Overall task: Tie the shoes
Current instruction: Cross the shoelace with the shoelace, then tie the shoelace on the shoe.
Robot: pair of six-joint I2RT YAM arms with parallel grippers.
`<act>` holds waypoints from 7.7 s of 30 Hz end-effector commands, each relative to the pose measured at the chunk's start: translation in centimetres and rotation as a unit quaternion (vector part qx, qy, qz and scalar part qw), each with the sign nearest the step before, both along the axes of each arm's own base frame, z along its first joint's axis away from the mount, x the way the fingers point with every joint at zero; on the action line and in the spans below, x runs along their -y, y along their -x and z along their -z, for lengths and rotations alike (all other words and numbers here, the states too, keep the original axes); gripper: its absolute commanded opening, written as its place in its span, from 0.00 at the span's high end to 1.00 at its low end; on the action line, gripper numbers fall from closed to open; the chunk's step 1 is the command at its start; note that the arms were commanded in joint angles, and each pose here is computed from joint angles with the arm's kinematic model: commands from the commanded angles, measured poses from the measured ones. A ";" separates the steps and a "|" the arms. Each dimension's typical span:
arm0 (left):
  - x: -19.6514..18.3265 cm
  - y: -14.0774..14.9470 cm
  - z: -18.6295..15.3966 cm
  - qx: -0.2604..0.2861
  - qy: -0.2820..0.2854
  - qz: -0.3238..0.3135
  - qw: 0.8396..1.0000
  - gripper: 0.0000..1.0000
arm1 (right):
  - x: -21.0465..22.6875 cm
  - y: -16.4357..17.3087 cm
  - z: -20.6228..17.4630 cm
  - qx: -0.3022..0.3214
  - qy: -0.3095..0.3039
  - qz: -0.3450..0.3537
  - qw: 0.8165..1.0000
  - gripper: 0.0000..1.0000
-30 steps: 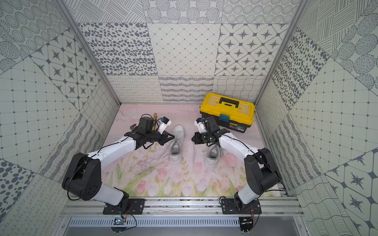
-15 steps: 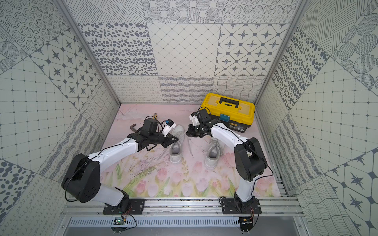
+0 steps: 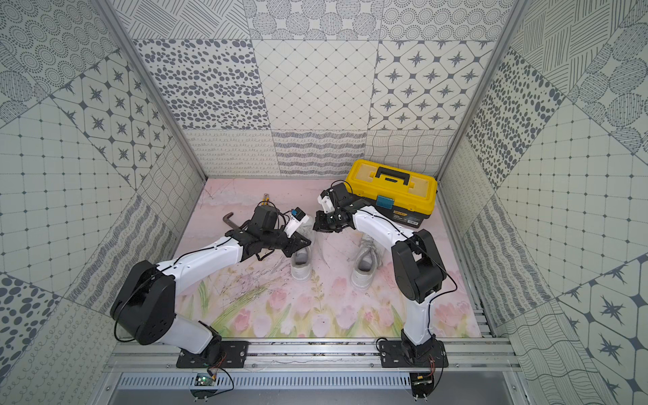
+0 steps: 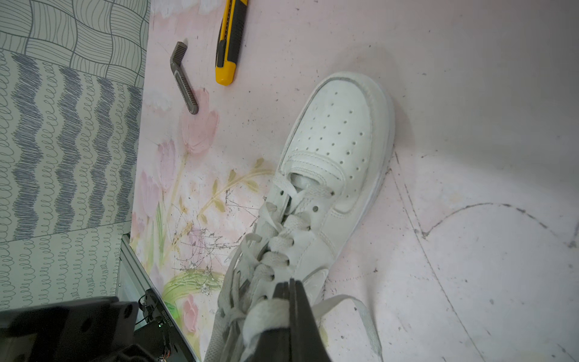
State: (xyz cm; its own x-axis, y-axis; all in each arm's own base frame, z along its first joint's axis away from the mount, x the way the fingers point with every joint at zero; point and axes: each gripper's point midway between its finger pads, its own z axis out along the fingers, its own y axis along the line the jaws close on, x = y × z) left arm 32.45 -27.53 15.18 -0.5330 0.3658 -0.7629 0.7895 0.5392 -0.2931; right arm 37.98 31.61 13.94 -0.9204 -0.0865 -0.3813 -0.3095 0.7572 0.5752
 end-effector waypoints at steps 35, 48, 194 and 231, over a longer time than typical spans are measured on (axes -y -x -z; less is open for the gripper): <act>1.0 2.4 -4.9 0.020 0.042 0.035 0.998 0.48 | -0.8 0.1 -1.5 0.065 0.000 -0.067 0.996 1.00; 0.0 2.8 -4.7 -0.001 0.049 0.022 0.999 0.48 | -0.7 0.1 -1.4 0.074 0.006 -0.071 0.995 1.00; -1.7 -4.3 -4.4 -0.138 0.083 -0.108 0.981 1.00 | -2.7 4.0 -2.5 0.335 -0.165 -0.250 0.893 0.97; -3.8 -2.3 1.1 -0.263 0.092 -0.156 0.948 0.67 | -2.2 5.8 0.2 0.327 -0.081 -0.262 0.905 1.00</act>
